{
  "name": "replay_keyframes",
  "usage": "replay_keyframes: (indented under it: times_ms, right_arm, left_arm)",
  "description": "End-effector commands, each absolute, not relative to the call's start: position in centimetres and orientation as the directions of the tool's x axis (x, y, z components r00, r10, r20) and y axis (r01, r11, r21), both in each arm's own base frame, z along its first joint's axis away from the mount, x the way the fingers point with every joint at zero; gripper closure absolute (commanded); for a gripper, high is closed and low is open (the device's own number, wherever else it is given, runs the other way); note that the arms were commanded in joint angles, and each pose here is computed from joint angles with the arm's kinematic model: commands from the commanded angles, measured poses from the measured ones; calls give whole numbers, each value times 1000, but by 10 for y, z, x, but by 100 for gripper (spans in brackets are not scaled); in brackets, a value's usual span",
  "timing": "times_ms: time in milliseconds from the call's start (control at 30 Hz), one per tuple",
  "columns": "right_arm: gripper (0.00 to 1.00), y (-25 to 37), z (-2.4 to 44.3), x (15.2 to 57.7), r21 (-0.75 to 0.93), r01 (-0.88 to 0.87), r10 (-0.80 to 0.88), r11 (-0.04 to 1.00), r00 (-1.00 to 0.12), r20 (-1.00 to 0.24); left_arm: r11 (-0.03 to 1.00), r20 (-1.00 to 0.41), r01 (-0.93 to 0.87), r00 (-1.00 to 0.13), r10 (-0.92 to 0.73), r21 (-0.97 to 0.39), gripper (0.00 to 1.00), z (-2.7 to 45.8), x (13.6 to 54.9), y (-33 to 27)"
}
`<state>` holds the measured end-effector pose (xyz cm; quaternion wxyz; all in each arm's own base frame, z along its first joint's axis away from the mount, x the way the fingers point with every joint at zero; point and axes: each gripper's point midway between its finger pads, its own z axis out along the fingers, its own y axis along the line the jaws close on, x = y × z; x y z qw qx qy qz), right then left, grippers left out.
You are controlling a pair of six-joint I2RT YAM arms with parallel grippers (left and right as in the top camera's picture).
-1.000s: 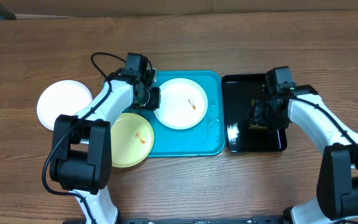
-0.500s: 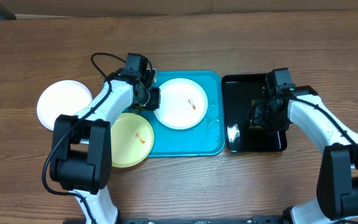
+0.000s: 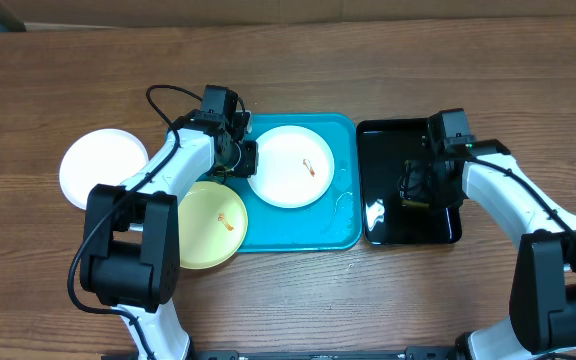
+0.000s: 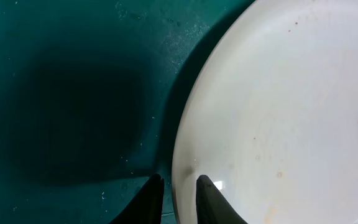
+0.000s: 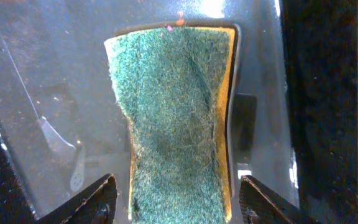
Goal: Clean dirty plates on tray and stack at the side
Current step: 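Grasp the sponge in the black tray with the right gripper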
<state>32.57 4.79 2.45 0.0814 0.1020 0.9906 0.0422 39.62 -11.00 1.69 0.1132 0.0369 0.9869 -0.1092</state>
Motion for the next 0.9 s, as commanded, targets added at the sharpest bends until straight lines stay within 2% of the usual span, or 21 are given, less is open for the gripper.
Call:
replay_keyframes:
  times_ms: [0,33,67,100,133,200,233,267,300,333,400,567,867]
  right_arm:
    - [38,46,13,316,92,201,213,975,-967,-143]
    - [40,46,9,314,92,201,213,975,-967,-143]
    - [48,46,7,313,91,201,212,975,-967,-142]
    - [75,46,6,311,90,201,212,975,-968,-137]
    - [94,46,5,310,91,201,212,975,-968,-133]
    - [96,53,9,309,130,195,210,972,-971,-113]
    - [91,57,12,309,150,189,205,970,-973,-103]
    - [71,60,16,311,163,188,205,969,-974,-97]
    - [56,62,23,313,170,187,205,968,-974,-94]
    - [49,62,29,318,169,186,205,968,-974,-99]
    - [41,60,42,327,158,167,188,973,-974,-124]
    - [30,47,52,350,91,165,181,982,-958,-221]
    - [32,48,26,355,113,162,188,980,-939,-290]
  left_arm:
    - [973,-242,123,-967,73,-197,79,18,400,-112]
    - [973,-242,123,-967,73,-198,79,18,400,-112]
    - [973,-242,123,-967,73,-197,79,18,400,-112]
    - [973,-242,123,-967,73,-198,80,18,400,-112]
    - [973,-242,123,-967,73,-197,79,18,400,-112]
    - [973,-242,123,-967,73,-197,76,18,400,-112]
    - [973,-243,122,-967,72,-197,74,18,400,-112]
    - [973,-243,122,-967,72,-197,71,18,400,-112]
    - [973,-244,123,-967,73,-197,69,18,400,-112]
    - [973,-244,123,-967,73,-197,68,18,400,-112]
    - [973,-245,123,-967,73,-197,68,18,400,-112]
    - [973,-244,123,-967,73,-197,67,18,400,-112]
    - [972,-245,124,-967,73,-198,67,18,401,-113]
